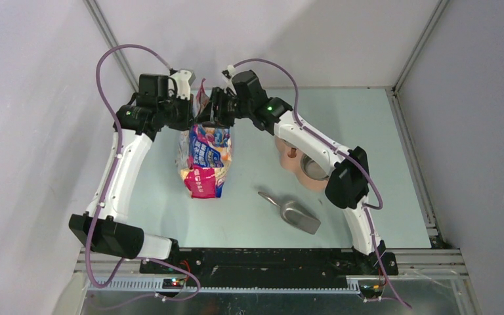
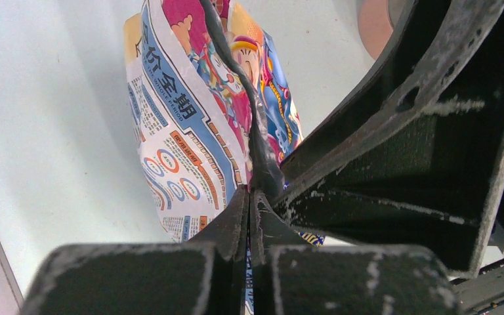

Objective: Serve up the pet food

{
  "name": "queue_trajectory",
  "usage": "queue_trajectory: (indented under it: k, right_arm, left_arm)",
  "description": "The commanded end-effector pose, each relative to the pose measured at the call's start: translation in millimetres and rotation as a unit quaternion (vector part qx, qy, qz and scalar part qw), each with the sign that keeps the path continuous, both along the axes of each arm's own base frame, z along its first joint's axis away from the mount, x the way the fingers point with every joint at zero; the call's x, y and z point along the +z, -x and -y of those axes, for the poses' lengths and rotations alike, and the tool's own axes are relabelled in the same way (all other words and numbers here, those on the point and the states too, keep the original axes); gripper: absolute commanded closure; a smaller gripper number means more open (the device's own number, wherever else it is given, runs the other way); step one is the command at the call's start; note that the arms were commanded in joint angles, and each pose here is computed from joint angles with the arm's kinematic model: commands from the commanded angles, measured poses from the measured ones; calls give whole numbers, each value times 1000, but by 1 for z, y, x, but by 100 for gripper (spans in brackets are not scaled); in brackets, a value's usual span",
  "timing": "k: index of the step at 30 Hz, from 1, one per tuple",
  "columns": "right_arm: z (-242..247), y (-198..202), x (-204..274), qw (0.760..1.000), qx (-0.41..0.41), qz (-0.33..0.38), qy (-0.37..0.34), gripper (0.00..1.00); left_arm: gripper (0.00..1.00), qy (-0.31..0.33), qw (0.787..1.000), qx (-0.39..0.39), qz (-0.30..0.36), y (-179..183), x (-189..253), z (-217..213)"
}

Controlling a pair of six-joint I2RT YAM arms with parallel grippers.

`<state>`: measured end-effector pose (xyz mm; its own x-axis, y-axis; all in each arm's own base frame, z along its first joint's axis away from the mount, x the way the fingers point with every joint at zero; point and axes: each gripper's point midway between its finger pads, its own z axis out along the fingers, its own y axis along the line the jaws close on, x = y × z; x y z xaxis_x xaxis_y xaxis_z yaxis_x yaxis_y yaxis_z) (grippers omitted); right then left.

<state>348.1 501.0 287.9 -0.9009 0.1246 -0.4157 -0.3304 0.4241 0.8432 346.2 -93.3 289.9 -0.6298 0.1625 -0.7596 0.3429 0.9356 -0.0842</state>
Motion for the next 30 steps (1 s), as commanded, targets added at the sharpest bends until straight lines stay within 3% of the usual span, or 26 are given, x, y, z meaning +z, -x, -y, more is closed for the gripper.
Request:
queue_trajectory:
  k: [1, 21, 24, 28, 30]
  right_arm:
    - [6, -26, 8, 999, -49, 18, 6, 58]
    - [-1, -34, -1, 997, -52, 51, 33, 63]
    - [5, -37, -16, 990, -92, 59, 86, 75]
    - [0, -30, -32, 990, -87, 51, 103, 82]
    - [-1, -28, -33, 990, -83, 51, 102, 96]
  left_arm:
    - [100, -7, 1000, 7, -26, 18, -7, -6]
    - [100, -2, 1000, 1, -28, 17, -8, -1]
    - [100, -7, 1000, -1, -26, 17, -9, 0]
    - [100, -14, 1000, -1, -23, 16, -9, 0]
    - [100, -20, 1000, 1, -22, 16, -10, -2]
